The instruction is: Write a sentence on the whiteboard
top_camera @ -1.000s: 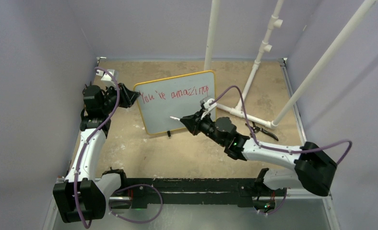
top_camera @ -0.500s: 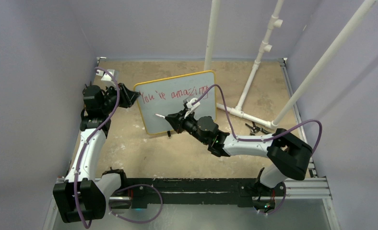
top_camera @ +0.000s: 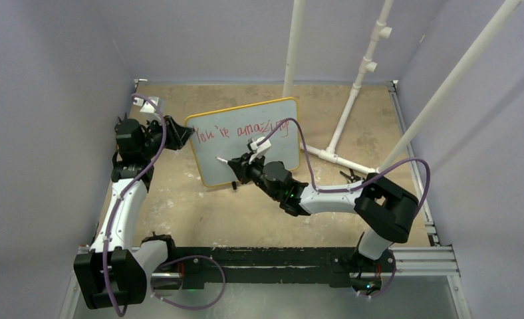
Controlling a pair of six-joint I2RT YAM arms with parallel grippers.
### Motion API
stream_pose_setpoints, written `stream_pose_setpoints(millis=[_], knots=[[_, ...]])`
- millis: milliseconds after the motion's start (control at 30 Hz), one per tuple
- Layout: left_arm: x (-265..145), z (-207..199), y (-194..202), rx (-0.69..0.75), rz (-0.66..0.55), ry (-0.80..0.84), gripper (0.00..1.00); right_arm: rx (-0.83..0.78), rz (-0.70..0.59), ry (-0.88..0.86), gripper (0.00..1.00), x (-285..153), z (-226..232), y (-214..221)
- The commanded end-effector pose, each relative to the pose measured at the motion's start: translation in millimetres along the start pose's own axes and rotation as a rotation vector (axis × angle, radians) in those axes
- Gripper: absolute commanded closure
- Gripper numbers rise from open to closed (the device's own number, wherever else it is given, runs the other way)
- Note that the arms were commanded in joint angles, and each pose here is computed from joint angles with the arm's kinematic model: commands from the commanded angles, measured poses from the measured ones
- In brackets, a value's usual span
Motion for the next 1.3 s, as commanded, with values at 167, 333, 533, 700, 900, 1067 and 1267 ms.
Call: stream_pose_setpoints(millis=[167, 333, 533, 700, 900, 1067, 1267], knots=[[-2, -3, -5, 0.02, -0.031, 0.021, 0.76, -0.01, -0.049, 0.118, 1.0, -6, -11, -16], [-2, -3, -5, 0.022, -0.031, 0.019, 0.77, -0.004, -0.074, 0.117, 1.0, -10, -11, -24], [-2, -3, -5, 0.022, -0.031, 0.02, 0.76, -0.017, -0.111, -0.012, 1.0, -18, 3, -38], [-2, -3, -4, 0.021, -0.029, 0.019, 0.76, -0.024, -0.115, -0.069, 1.0, -13, 11, -43], [-2, -2, -4, 0.02, -0.028, 0.018, 0.76, -0.038, -0.109, -0.06, 1.0, -5, 12, -42], [-2, -3, -5, 0.022, -0.03, 0.018, 0.77, -0.042, -0.108, -0.04, 1.0, 0, 10, -39], [-3, -3, -5, 0.022, -0.03, 0.018, 0.77, -0.043, -0.111, -0.011, 1.0, 6, 4, -38]])
Point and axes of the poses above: each gripper's point midway between its finger pads, its own x axis out along the fingers, its own z axis along the line the jaws close on, y = z × x, the point moved 8 cm from there along -x, back along the fingers, and after that the axes turned 4 degrees about x, right-handed, at the moved point
